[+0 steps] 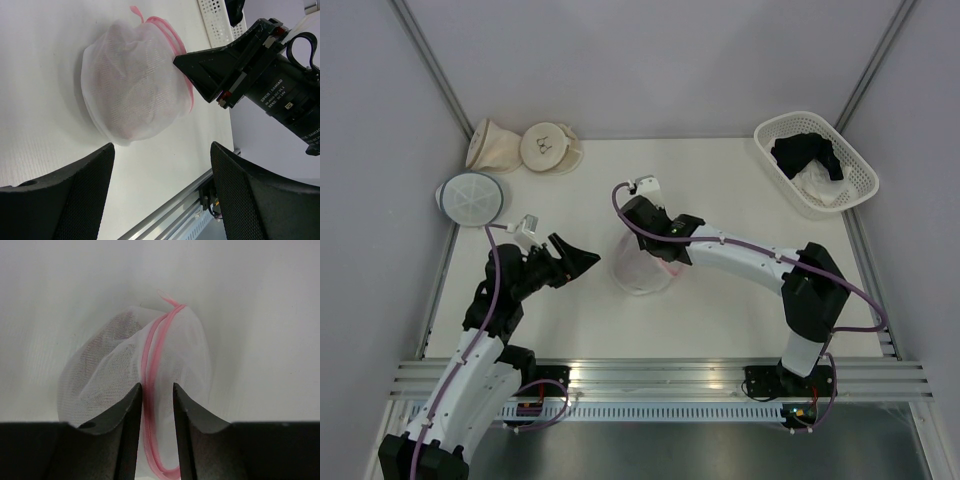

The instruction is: Unzip the laundry bag and remove the bra

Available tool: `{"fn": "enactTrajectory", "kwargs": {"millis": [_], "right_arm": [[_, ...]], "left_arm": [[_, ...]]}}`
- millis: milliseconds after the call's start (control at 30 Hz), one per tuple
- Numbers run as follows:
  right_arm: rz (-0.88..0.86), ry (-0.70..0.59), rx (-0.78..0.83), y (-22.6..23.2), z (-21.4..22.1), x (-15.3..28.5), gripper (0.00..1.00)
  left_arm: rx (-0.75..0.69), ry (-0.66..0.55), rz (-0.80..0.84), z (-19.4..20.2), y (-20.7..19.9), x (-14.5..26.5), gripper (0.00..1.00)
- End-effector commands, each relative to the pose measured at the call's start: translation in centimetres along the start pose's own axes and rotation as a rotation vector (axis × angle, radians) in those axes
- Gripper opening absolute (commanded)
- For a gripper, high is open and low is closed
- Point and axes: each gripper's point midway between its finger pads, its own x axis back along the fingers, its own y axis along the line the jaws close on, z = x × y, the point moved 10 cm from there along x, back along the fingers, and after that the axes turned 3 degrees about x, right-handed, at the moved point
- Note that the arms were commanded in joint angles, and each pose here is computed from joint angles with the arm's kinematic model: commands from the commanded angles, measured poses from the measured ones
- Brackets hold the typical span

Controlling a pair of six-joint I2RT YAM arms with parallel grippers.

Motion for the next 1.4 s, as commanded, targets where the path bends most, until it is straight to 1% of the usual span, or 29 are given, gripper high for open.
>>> {"fn": "enactTrajectory", "kwargs": {"millis": [0,100,333,567,833,1033,1233,1367], "right_arm": [[0.019,-0.07,-0.031,-0.9,-2.2,1.0,0.37],[0.032,-0.062,-0.036,-1.3,-2.3,0.7,0.38],[0.025,-0.092,-0.047,-2.0,-3.0,1.7,0.43],[0.011,-0.113,-0.058,-2.2,-3.4,1.7,0.43],[0.027,-0.072,-0.064,-2.5,-2.9,-0.2,0.42],[-0.015,-0.091,-0.084,-2.4,-3.2,0.2,0.42],[-0.097,-0.117,-0.097,-2.1,-4.0,1.1,0.42],[-0.101,-0.101,-0.086,-1.8,-3.7,0.6,0.42]], "left_arm": [[-0.001,-0.01,0.055,-0.6,-1.1,0.1,0.81],[-0.003,-0.011,0.056,-0.6,-1.1,0.1,0.81],[-0.001,-0.008,0.053,-0.6,-1.0,0.0,0.81],[0.001,-0.006,0.053,-0.5,-0.9,0.0,0.81],[0.0,-0.012,0.055,-0.5,-1.0,0.2,0.81],[0.001,-0.01,0.051,-0.4,-0.9,0.2,0.81],[0.002,-0.012,0.051,-0.4,-1.0,0.2,0.81],[0.003,-0.012,0.051,-0.4,-1.0,0.2,0.81]]}}
